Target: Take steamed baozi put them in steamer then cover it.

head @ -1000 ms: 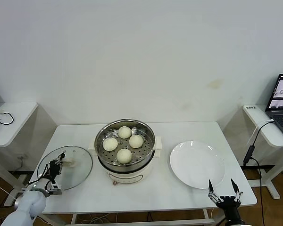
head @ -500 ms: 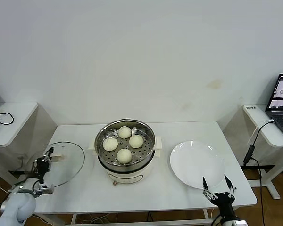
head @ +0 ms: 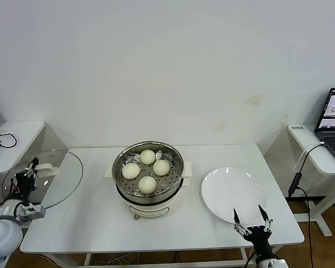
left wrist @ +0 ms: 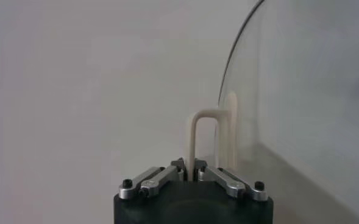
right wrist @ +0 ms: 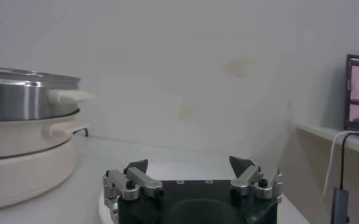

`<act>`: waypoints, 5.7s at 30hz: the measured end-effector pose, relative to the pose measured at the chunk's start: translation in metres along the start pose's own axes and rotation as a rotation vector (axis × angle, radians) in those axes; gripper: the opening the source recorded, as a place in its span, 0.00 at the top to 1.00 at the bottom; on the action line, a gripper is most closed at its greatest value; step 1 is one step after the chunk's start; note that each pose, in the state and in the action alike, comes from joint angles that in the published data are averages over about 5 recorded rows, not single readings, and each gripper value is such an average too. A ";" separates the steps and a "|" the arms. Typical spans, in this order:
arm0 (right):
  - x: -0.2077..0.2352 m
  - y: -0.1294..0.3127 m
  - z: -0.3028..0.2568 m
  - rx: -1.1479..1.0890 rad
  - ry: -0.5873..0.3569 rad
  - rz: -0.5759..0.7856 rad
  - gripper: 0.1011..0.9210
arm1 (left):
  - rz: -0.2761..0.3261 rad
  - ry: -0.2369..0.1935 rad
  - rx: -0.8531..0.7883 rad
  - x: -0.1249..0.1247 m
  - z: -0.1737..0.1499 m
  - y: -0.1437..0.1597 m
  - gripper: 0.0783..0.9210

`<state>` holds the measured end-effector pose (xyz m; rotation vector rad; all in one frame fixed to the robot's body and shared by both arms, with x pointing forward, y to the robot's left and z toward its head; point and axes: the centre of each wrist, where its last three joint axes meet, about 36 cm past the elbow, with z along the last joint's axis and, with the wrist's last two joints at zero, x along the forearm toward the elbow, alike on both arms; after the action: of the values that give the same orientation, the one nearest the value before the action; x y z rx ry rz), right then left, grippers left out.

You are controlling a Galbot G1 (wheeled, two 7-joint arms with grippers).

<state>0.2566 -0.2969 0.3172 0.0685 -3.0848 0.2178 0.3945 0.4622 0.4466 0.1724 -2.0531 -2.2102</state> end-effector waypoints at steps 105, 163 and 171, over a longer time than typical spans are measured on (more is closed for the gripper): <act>-0.004 0.051 0.017 0.036 0.051 -0.103 0.12 | 0.070 -0.301 0.136 -0.015 -0.303 0.018 0.55; 0.019 0.045 -0.019 0.015 0.084 -0.205 0.12 | 0.158 0.097 1.527 0.216 -0.151 -0.053 0.12; 0.020 0.049 -0.025 0.001 0.093 -0.222 0.12 | 0.154 0.111 1.529 0.221 -0.147 -0.059 0.12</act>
<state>0.2359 -0.2458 0.3366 0.3868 -2.9528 0.2066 0.2004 0.2857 0.3763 0.2130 -2.9533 -0.1442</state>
